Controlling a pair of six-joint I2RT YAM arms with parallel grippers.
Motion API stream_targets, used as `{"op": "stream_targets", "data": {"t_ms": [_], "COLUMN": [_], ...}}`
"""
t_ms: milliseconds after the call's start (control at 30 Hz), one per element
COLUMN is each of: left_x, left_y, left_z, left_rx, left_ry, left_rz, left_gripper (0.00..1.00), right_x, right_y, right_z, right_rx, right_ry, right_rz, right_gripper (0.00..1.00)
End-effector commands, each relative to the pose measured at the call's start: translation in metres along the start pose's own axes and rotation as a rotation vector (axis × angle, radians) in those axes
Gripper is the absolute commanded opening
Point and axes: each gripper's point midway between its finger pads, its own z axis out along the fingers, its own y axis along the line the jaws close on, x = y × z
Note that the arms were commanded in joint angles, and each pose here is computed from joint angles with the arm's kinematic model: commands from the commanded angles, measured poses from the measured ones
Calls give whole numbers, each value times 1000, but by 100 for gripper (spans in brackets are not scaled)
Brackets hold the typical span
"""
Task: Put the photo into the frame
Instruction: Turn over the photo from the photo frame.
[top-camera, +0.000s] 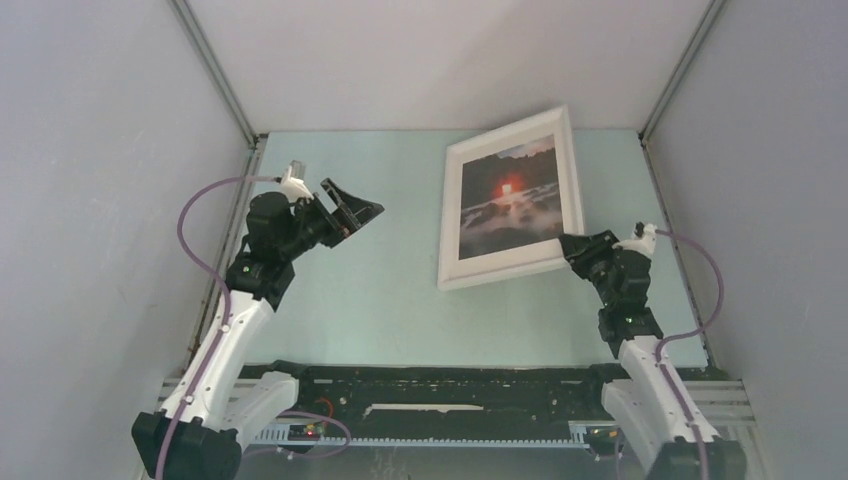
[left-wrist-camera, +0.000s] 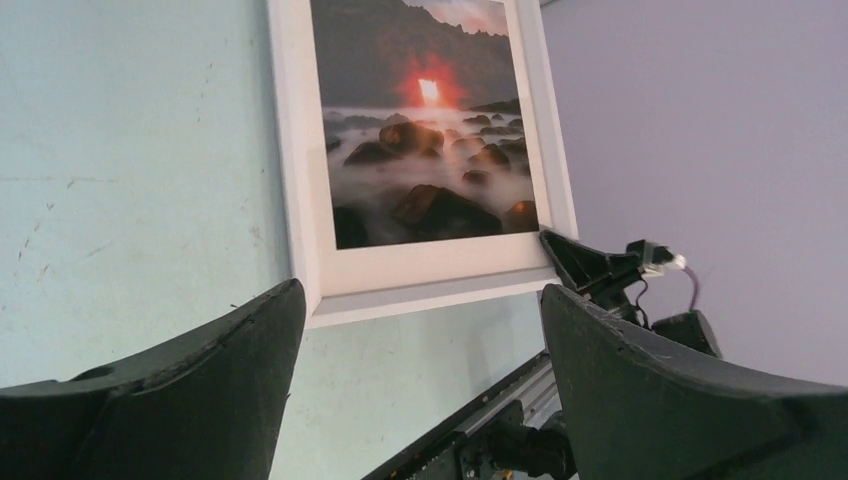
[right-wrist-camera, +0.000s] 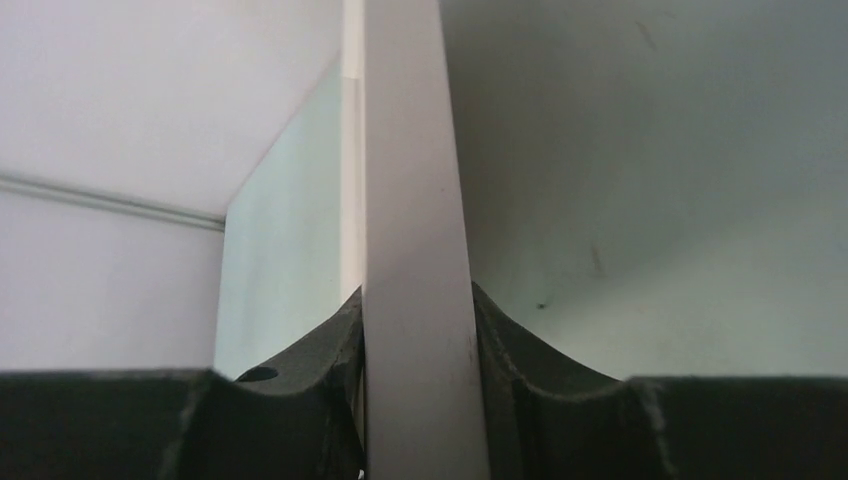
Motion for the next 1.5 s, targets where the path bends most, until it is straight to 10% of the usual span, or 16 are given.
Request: {"op": "stream_targets", "data": {"t_ms": [0,567,1467], "left_x": [16,31,55], "left_y": [6,10,39], "left_z": [2,11,8], "left_rx": [41,59,-14], "left_ry": [40,87,138], "left_rz": [-22,-28,-7], "left_gripper": [93,93,93], "right_x": [-12,-7,111], "right_y": [-17,-122,32], "right_z": [2,29,35], "right_rx": [-114,4,-603], "right_ry": [7,225,879], "right_rz": [108,182,170], "right_gripper": [0,0,0]}}
